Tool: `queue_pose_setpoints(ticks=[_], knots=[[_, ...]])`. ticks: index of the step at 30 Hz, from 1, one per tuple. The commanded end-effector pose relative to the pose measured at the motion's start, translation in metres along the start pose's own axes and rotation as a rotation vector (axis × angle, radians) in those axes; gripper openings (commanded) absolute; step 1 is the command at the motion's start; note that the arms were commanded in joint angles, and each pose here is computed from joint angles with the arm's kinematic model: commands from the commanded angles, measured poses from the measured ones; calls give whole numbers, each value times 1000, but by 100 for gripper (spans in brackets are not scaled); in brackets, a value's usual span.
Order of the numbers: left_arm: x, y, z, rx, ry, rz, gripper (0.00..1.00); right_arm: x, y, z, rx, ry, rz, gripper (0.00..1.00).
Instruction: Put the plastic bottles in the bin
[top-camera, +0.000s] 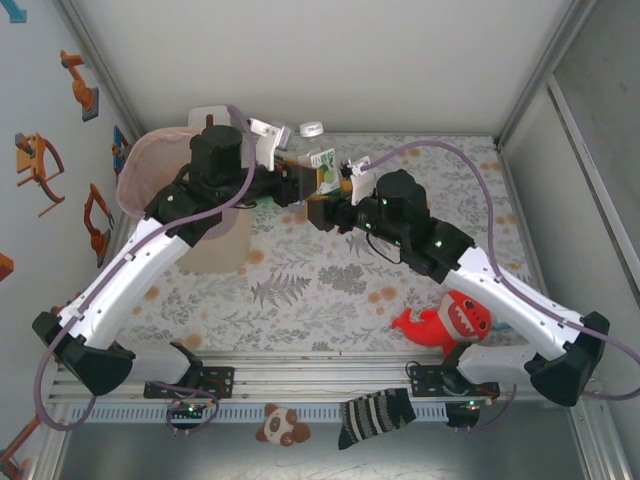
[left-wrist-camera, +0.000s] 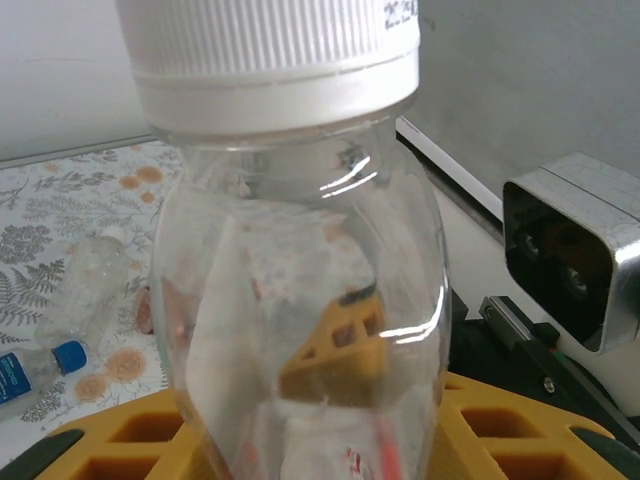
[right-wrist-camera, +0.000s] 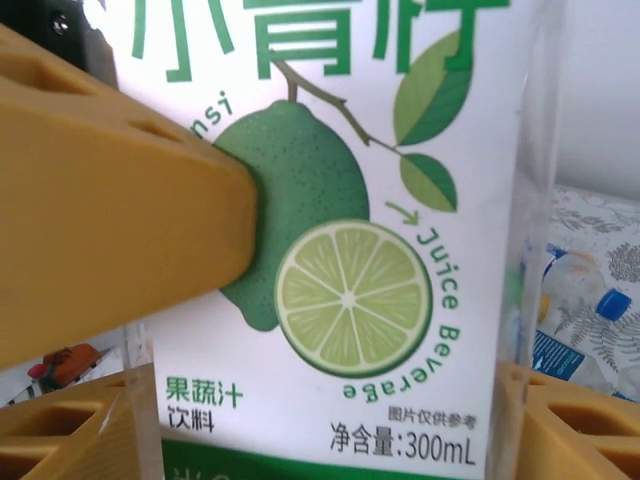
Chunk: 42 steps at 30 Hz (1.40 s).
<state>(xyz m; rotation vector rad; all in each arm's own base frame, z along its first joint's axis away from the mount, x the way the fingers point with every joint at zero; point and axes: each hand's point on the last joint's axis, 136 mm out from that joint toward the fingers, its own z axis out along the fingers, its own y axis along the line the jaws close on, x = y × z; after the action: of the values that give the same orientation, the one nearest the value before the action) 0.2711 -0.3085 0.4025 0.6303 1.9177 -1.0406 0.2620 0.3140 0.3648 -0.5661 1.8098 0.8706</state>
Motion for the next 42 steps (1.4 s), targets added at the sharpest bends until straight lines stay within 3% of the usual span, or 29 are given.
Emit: queue_pose_setpoints(ticks=[1,11,20,28,37,42], knots=[[-17,33,-16,-148,-44,33,43,-19,7,-24,-10,-69,-6,74],[-40,62,-57,-228,-127,-9,41,-23,6,-34,6,-81,-35,74],[-56,121,-125,-444,-242,-146,42,-20,4,-32,16,-70,-33,73],[-47,186,-166,-543,-347,-396,41,-22,6,-30,9,-70,-28,74],[-28,243,-168,-551,-491,-632,42,-21,7,-29,7,-64,-26,73],[-6,276,-176,-677,-565,-828,37,-19,5,-28,15,-57,-25,73]])
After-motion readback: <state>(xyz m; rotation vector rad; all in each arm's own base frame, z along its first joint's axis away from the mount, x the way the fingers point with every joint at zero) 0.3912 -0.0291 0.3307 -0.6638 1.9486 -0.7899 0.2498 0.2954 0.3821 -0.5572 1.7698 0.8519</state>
